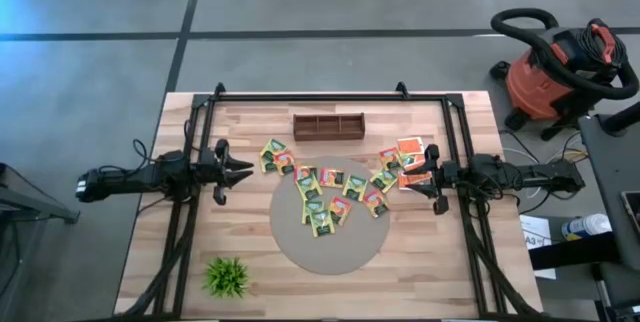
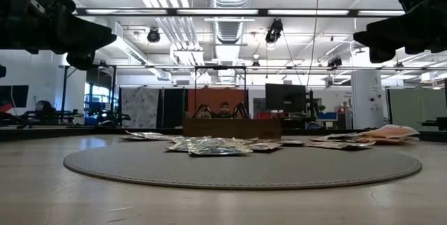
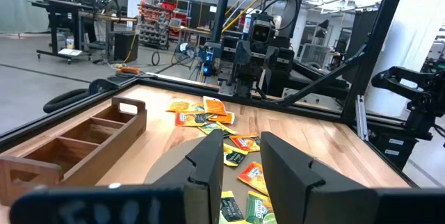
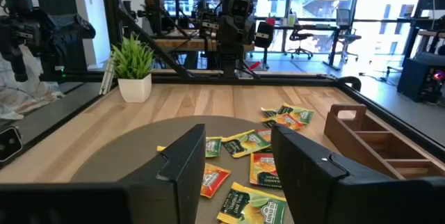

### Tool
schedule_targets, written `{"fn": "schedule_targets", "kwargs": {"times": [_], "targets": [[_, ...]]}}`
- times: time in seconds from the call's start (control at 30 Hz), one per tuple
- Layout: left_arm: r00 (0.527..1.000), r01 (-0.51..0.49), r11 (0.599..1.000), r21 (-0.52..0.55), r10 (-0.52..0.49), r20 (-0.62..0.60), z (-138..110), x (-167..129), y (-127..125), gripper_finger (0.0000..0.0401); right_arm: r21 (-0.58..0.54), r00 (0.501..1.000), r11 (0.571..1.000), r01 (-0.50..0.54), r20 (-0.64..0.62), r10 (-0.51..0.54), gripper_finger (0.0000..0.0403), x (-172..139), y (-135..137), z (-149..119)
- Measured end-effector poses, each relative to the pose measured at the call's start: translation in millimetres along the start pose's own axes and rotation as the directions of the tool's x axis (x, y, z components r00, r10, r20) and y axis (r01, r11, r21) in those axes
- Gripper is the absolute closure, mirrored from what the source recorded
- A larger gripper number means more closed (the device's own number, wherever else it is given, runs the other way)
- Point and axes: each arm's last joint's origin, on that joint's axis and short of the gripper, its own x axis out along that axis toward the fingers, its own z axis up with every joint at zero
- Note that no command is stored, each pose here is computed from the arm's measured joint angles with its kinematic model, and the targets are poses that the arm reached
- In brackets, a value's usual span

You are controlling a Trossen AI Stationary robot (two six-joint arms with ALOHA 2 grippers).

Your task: Pick & Place Tea

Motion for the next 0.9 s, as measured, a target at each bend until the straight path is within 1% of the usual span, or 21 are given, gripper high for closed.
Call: {"fn": "schedule_targets", "kwargs": {"times": [0.33, 0.43, 0.53, 0.63, 0.7, 0.83, 0.9], "targets": [[1.0, 0.0, 1.0, 0.0, 0.0, 0.0, 0.1, 0.0, 0.0, 0.0309, 0.0, 1.0, 1.0, 0.002, 0.001, -0.002, 0.0241, 0.0, -0.1, 0.1], [1.0, 0.0, 1.0, 0.0, 0.0, 0.0, 0.0, 0.0, 0.0, 0.0309, -0.015, 0.998, 0.998, 0.062, 0.013, -0.062, 0.0241, -0.1, -1.8, 1.2], [1.0, 0.0, 1.0, 0.0, 0.0, 0.0, 0.1, 0.0, 0.0, 0.0309, -0.045, 0.997, 0.996, 0.08, 0.017, -0.08, 0.0241, -0.1, -2.3, 1.5], [1.0, -0.009, 0.998, 0.055, 0.009, 0.003, 0.2, 0.0, 0.3, 0.0309, -0.046, 0.997, 0.996, 0.081, 0.016, -0.08, 0.0241, -0.1, -2.3, 1.4], [1.0, -0.016, 0.998, 0.066, 0.016, 0.009, 0.7, 0.0, 0.4, 0.0309, -0.043, 0.997, 0.996, 0.081, 0.017, -0.08, 0.0241, -0.1, -2.3, 1.5], [0.999, -0.016, 1.0, 0.019, 0.016, 0.029, 2.6, -0.1, 0.2, 0.0309, -0.039, 0.997, 0.996, 0.081, 0.017, -0.08, 0.0241, -0.1, -2.3, 1.6], [0.998, -0.01, 0.999, -0.04, 0.012, 0.054, 5.0, -0.1, -0.2, 0.0309, -0.038, 0.997, 0.996, 0.081, 0.018, -0.08, 0.0241, -0.1, -2.3, 1.7]]}}
